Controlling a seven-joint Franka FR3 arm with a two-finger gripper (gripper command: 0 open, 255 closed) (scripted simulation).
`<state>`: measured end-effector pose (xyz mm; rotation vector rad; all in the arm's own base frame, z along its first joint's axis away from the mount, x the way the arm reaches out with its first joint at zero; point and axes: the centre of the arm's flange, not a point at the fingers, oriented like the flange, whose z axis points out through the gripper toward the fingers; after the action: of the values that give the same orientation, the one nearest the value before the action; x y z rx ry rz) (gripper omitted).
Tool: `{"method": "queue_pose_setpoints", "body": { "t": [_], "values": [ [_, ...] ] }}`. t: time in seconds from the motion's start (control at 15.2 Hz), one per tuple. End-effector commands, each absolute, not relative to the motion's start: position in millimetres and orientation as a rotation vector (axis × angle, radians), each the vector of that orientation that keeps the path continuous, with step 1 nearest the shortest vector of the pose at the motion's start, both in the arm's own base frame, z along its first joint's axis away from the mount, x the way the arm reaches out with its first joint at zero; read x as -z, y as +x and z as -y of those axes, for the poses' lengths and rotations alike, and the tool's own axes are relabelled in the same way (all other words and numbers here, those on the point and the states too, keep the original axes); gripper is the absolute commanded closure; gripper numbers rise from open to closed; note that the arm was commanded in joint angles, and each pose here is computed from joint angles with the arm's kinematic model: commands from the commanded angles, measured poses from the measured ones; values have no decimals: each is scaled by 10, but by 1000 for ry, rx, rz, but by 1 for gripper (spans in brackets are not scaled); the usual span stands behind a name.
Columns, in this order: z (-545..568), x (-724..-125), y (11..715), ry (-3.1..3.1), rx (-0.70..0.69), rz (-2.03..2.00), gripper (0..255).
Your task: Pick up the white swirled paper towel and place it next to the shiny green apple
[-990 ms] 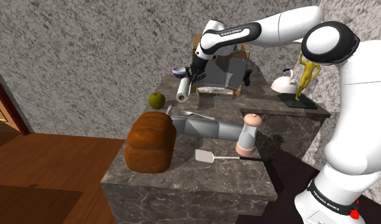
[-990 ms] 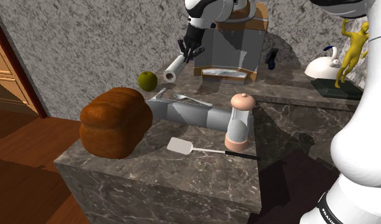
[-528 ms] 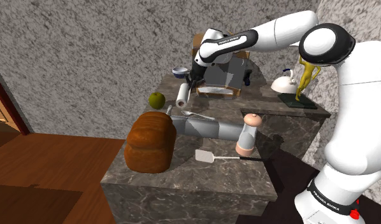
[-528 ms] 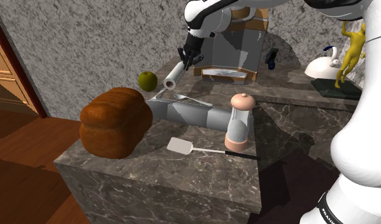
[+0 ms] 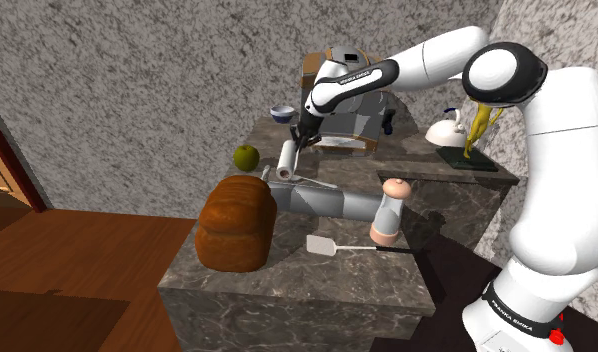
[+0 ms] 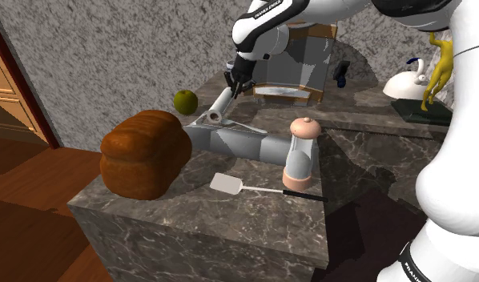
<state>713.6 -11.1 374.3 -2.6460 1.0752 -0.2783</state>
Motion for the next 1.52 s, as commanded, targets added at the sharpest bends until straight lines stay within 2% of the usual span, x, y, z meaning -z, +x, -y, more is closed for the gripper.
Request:
{"method": "queue_pose_setpoints", "body": {
  "t": [0.0,0.53,0.59,0.92,1.19,1.45],
  "values": [
    [112,-3633,7129,-2646,279,-1075,255],
    [112,-3597,7129,-2646,279,-1075,255],
    [116,-3603,7131,-2646,279,-1075,0],
    [112,-3597,7129,-2646,279,-1075,0],
    [201,-4070,6991,-2646,279,-1075,0],
    [201,-4070,6991,-2646,279,-1075,0]
  ]
}}
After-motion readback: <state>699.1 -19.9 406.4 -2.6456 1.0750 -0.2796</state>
